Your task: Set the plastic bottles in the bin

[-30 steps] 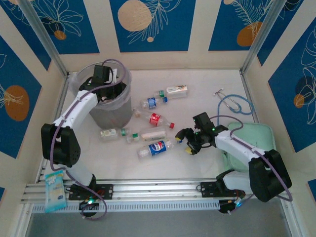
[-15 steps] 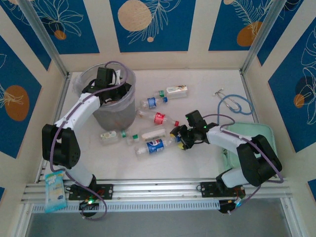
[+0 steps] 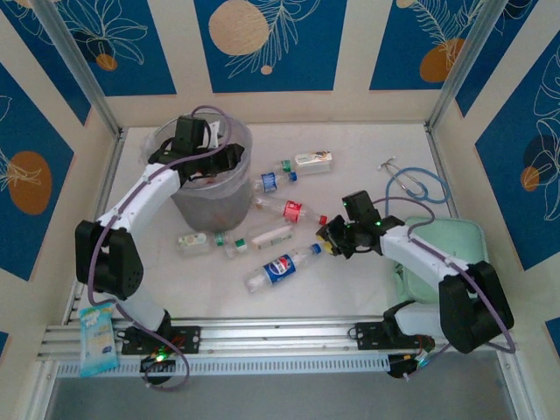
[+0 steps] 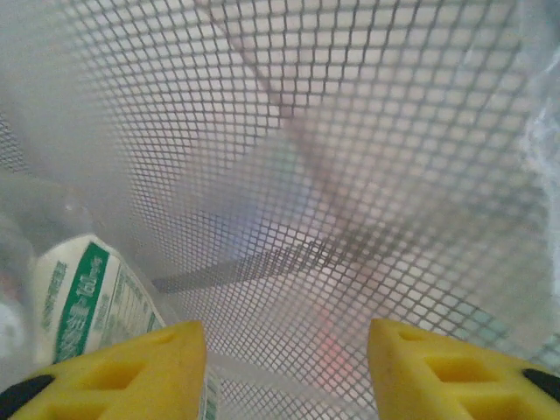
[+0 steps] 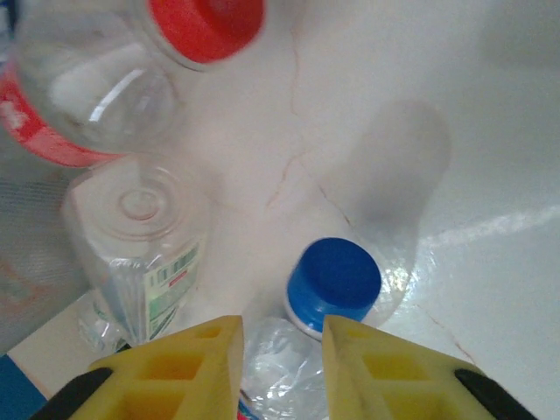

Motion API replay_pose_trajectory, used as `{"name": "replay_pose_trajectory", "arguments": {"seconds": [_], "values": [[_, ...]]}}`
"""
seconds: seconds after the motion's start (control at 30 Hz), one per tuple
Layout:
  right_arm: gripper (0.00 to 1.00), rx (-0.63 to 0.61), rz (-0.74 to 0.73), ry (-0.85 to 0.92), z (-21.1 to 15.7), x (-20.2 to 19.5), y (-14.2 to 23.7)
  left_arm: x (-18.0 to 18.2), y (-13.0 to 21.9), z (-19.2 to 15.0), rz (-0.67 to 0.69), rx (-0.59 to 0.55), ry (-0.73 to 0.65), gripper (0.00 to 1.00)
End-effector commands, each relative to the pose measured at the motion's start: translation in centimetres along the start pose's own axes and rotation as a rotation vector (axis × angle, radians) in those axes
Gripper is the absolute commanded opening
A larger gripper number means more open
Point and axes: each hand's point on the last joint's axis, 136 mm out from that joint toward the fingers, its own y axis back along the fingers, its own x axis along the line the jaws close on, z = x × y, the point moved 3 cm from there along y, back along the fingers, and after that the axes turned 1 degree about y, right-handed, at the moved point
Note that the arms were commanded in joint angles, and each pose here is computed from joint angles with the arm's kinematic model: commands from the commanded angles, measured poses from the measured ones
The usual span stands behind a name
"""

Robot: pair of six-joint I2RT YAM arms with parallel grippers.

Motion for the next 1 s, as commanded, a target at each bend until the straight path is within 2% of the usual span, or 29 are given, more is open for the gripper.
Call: {"name": "replay_pose_trajectory", "arguments": {"seconds": [0.0, 0.07, 0.13, 0.23, 0.4, 0.57, 0.83, 0.97], "values": [[0.28, -0.014, 0.025, 0.035, 0.3, 0.9, 1.9, -3.1, 3.0, 1.7, -0.033, -0.038, -0.127, 0.59], [0.27, -0.022, 0.038, 0.051, 0.5, 1.3, 2.7, -3.5, 3.8, 2.1, -0.024, -0.046, -0.162, 0.65], [0.35, -0.012, 0.021, 0.05, 0.3, 1.1, 3.0, -4.1, 4.7, 2.6, -0.017, -0.061, -0.199, 0.73], [0.56, 0.017, -0.016, 0.023, -0.6, 0.1, 2.0, -4.7, 6.1, 3.2, -0.002, -0.079, -0.252, 0.83], [0.87, 0.075, -0.034, -0.029, -2.1, -0.4, -1.0, -5.5, 8.5, 3.6, 0.029, -0.105, -0.316, 0.89], [0.89, 0.102, -0.097, -0.037, -3.0, -0.8, -3.4, -6.3, 11.1, 3.4, 0.04, -0.134, -0.356, 0.91], [0.84, 0.106, -0.105, -0.026, -3.3, -0.1, -5.6, -6.4, 13.5, 2.3, 0.057, -0.16, -0.366, 0.92], [0.74, 0.124, -0.134, -0.022, -3.8, -0.5, -6.3, -6.1, 13.6, 2.0, 0.068, -0.161, -0.364, 0.92]]}}
